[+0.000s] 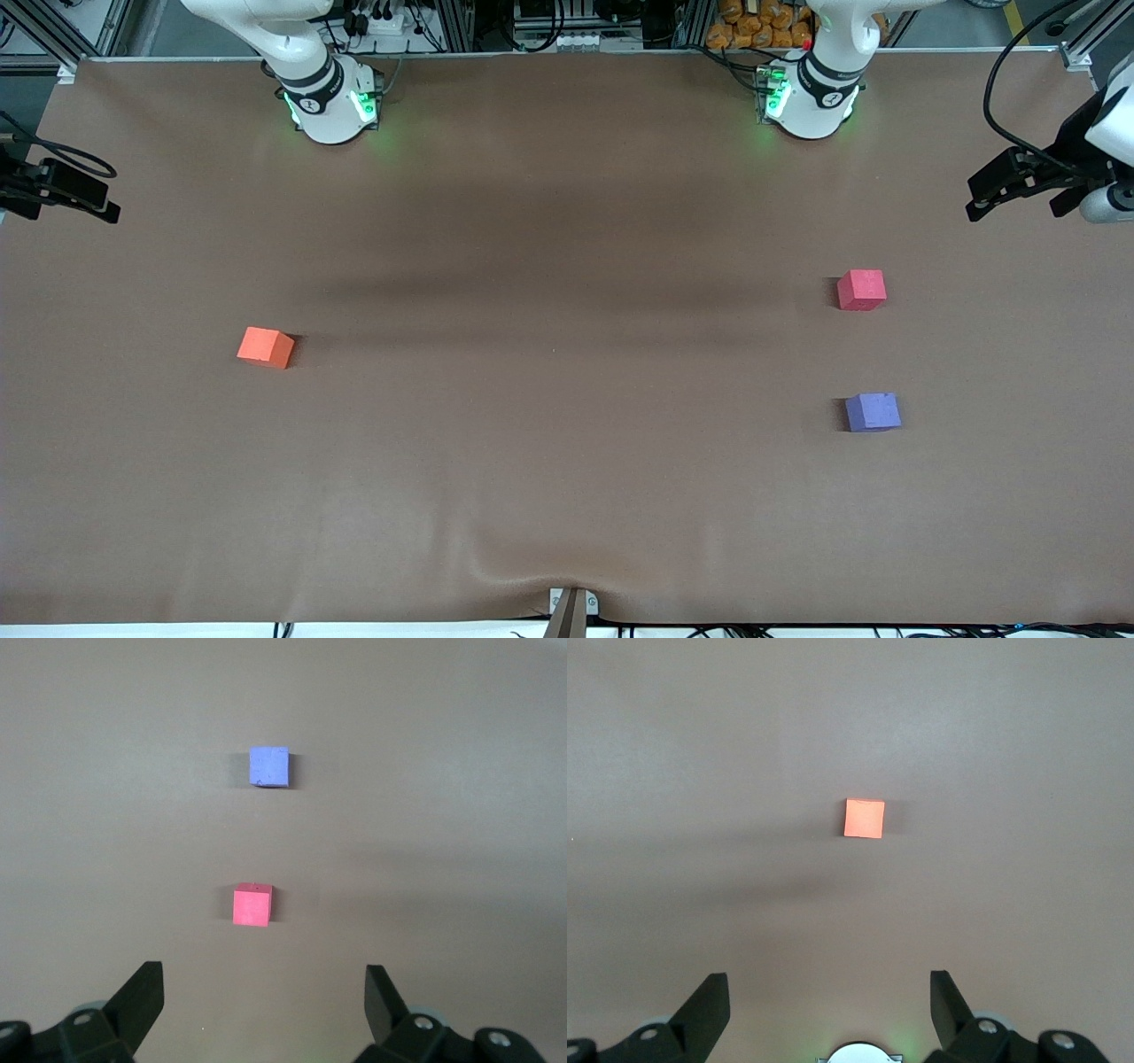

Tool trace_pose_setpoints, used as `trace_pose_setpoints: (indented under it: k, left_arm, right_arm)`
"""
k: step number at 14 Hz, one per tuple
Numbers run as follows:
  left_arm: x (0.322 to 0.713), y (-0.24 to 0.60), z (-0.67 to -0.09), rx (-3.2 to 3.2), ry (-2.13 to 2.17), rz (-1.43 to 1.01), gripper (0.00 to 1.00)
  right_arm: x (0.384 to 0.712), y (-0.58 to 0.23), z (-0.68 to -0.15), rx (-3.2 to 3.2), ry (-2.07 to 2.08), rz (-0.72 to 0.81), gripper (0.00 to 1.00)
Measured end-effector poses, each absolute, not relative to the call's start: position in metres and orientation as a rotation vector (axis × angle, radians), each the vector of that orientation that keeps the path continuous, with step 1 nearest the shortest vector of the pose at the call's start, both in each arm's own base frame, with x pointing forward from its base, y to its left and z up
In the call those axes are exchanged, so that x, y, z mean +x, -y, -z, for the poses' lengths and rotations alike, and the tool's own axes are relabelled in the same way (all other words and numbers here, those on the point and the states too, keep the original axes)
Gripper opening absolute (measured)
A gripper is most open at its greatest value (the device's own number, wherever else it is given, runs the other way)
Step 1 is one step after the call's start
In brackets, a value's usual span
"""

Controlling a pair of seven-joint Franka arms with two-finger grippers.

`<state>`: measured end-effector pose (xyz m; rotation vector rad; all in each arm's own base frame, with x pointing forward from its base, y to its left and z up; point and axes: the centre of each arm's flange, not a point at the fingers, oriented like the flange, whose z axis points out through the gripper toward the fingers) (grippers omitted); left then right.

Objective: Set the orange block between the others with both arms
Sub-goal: 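Move the right gripper toward the orange cube, then lower the right gripper and grasp the orange cube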

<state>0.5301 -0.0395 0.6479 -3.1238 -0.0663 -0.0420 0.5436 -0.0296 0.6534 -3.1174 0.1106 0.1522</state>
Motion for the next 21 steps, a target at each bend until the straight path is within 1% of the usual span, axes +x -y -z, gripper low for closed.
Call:
trace_pose_setpoints:
  k: [6, 10, 12, 16, 18, 21]
  left_arm:
    - [0.533, 0.029, -0.652, -3.125, 0.095, 0.057, 1.0]
    - [0.535, 0.029, -0.649, -3.125, 0.097, 0.045, 1.0]
    - [0.536, 0.028, -0.647, -3.125, 0.098, 0.037, 1.0]
    - [0.537, 0.028, -0.645, -3.125, 0.099, 0.027, 1.0]
    - [0.537, 0.028, -0.644, -3.125, 0.099, 0.025, 1.0]
    - [0.537, 0.028, -0.644, -3.125, 0.099, 0.024, 1.0]
  right_arm:
    - [0.544, 0.031, -0.642, -3.114, -0.113, -0.193, 1.0]
    - [0.552, 0.038, -0.609, -3.108, -0.134, -0.257, 1.0]
    - [0.568, 0.045, -0.568, -3.108, -0.154, -0.264, 1.0]
    - [0.598, 0.051, -0.455, -3.107, -0.168, -0.324, 1.0]
    - [0.61, 0.052, -0.404, -3.106, -0.171, -0.373, 1.0]
    - [0.62, 0.054, -0.346, -3.105, -0.177, -0.416, 1.0]
